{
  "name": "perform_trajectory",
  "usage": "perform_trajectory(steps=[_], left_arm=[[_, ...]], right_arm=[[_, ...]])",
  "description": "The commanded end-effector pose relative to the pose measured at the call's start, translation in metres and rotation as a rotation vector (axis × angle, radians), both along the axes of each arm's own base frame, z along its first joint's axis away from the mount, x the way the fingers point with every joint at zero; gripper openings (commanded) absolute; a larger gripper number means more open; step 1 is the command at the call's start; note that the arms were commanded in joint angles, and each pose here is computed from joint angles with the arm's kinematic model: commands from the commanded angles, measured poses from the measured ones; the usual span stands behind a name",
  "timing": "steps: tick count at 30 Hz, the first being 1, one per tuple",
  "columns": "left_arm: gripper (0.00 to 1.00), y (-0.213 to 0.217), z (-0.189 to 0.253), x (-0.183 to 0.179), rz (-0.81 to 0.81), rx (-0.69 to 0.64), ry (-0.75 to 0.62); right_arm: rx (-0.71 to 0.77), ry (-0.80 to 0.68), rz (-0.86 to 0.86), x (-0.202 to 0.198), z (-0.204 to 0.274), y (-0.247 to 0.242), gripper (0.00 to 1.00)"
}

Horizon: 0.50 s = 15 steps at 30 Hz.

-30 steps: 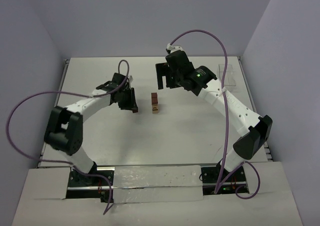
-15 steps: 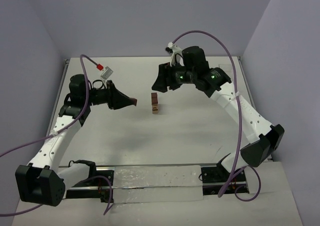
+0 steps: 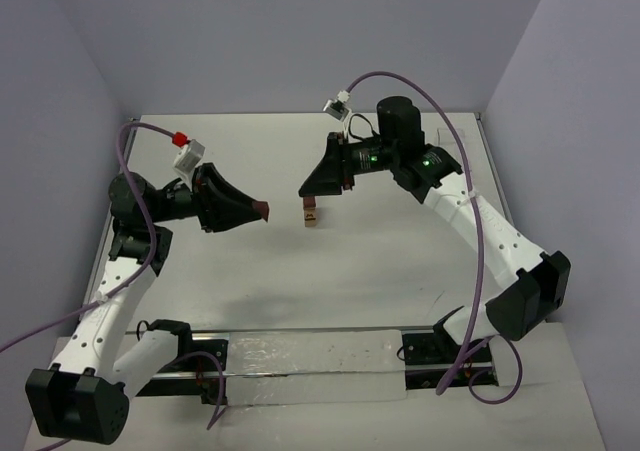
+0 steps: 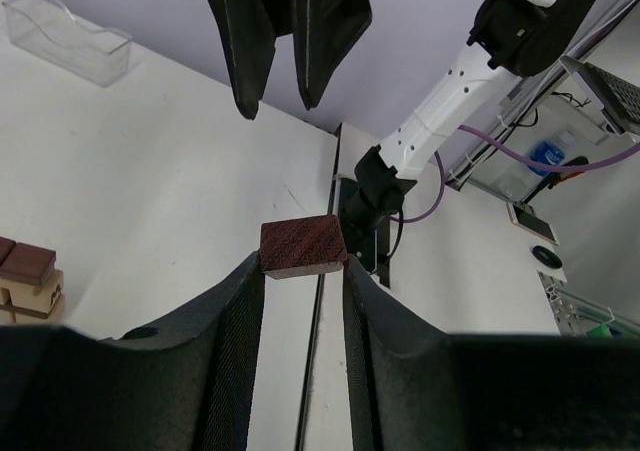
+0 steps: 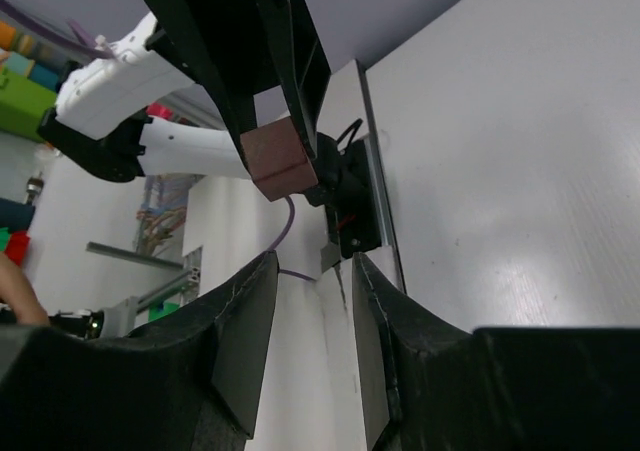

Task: Build the wood block tower

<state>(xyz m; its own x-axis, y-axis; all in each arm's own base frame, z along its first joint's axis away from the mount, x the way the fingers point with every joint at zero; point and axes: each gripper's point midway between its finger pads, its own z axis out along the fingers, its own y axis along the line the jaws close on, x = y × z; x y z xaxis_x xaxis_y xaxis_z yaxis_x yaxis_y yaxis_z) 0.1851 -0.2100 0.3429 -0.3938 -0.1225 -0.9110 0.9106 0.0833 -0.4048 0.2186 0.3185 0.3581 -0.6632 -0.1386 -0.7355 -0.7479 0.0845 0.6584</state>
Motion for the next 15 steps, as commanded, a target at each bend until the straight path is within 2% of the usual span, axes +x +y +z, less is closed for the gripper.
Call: perform_trajectory(steps=[1,8,12,15], left_arm=[[0.04,0.002,0.012,-0.006,0.006,-0.031,-0.081],[0.04,0.003,0.016,-0.015,-0.007,-0.057,-0.083],[0.04,0.003,0.019,-0.022,-0.019,-0.066,-0.093],[0.04,0.004,0.019,-0.026,-0.025,-0.071,-0.1]], right_arm=[[0.11,-0.074,0.1,-0.021,0.038,0.008,0.43],[0.119,-0.064,0.195,-0.039,0.04,0.023,0.45],[0.117,-0.053,0.242,-0.048,0.038,0.031,0.64],[0.117,-0.041,0.254,-0.05,0.038,0.034,0.71]])
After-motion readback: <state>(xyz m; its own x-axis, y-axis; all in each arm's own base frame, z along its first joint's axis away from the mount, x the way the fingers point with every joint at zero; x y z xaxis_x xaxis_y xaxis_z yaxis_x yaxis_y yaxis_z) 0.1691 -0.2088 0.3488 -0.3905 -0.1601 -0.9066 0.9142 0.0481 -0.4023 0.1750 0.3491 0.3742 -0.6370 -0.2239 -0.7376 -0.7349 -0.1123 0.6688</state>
